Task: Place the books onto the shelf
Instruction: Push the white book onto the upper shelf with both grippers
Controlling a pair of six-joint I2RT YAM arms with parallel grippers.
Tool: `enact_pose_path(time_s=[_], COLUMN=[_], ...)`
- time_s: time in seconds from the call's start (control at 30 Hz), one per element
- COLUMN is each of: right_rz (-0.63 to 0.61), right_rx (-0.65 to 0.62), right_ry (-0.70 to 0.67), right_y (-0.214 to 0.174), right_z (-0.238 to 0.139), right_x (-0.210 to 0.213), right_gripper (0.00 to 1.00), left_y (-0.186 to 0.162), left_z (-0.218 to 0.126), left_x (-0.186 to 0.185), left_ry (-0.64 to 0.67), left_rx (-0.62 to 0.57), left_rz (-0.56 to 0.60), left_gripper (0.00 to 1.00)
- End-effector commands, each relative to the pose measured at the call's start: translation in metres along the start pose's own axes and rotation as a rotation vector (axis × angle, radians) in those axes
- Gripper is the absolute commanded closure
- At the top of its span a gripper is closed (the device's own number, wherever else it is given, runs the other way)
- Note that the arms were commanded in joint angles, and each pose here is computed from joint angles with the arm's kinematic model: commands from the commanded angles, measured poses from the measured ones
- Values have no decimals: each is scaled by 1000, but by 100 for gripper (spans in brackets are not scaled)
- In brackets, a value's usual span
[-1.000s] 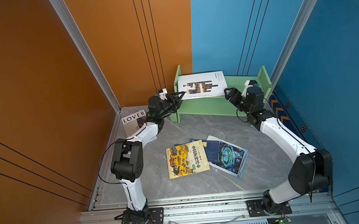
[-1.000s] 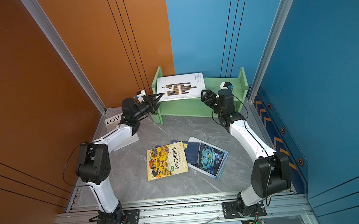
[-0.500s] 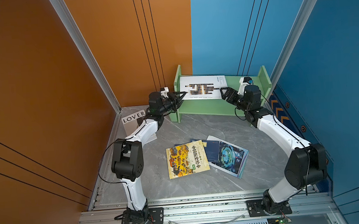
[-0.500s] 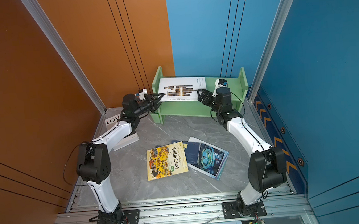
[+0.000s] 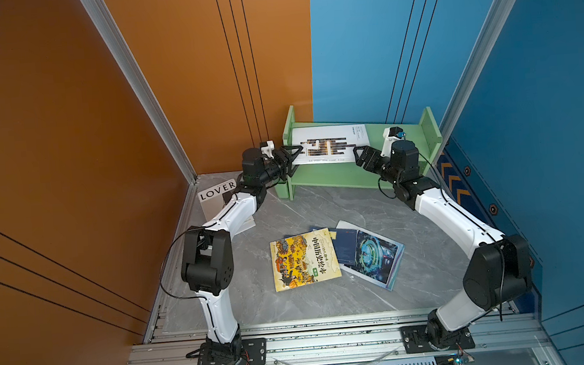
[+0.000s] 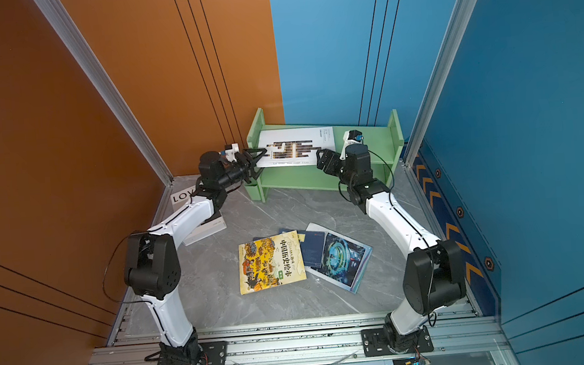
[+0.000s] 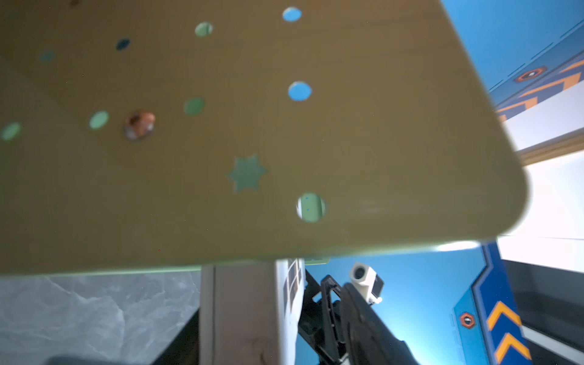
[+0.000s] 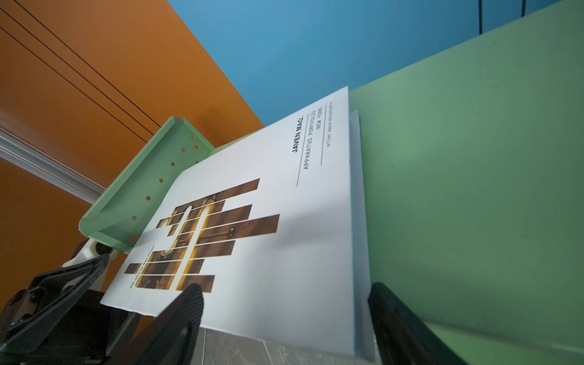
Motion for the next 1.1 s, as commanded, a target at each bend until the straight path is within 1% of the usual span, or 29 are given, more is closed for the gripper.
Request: enact_pose_path(time_s=[0.0, 0.07, 0.1, 0.13, 0.3, 0.4, 0.47, 0.53, 0.6, 0.67, 0.77, 0.83, 0.97, 1.07], right_rz=[8, 11, 12, 15, 13, 3, -9, -21, -27, -32, -43, -46, -48, -51], right_rx=[-8, -7, -6, -6, -13, -13, -11, -13, -12, -19, -29, -45, -63, -57], right_ry=[-60, -64, -66, -69, -69, -62, -47, -18, 3, 3, 1, -7, -6, -3], right_y=[6, 5, 4, 4, 7, 8, 8, 9, 10, 12, 15, 18, 23, 24], right_z=[-11, -13, -14, -15, -21, -24, -25, -25, -24, -23, -23, -24, -23, -21], right_x=[-4, -6, -6, -7, -7, -6, -3, 1, 5, 6, 6, 5, 6, 8], right_gripper=[16, 16, 16, 16, 16, 15, 14, 13, 12, 9, 7, 7, 6, 7], left_y=[9, 13, 15, 16, 23, 21, 14, 2, -7, -13, -20, -20, -15, -11], left_z=[-9, -14, -17, -20, -32, -41, -46, -53, -61, -71, -88, -97, -102, -100], left_x=[-2, 2, 4, 6, 7, 3, -1, -5, -3, 1, 3, 3, 2, 4], left_ry=[7, 27, 38, 48, 76, 84, 84, 84, 115, 183, 314, 393, 472, 527], left_rx=[-65, -86, -98, -111, -165, -177, -164, -136, -119, -113, -108, -117, -134, -150], left_rz=[37, 42, 46, 46, 75, 132, 187, 253, 312, 390, 534, 652, 818, 971], left_gripper=[23, 12, 3, 2, 2, 2, 2, 2, 2, 2, 2, 2, 2, 2])
Point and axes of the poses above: each gripper's point midway between its finger pads, its own z axis out along the fingers, its own x axis along the line the jaws close on, y = z × x, the point moved 1 cm from there along -z, back along the fingers, and after that the axes turned 1 degree about z, right-handed, at the moved point
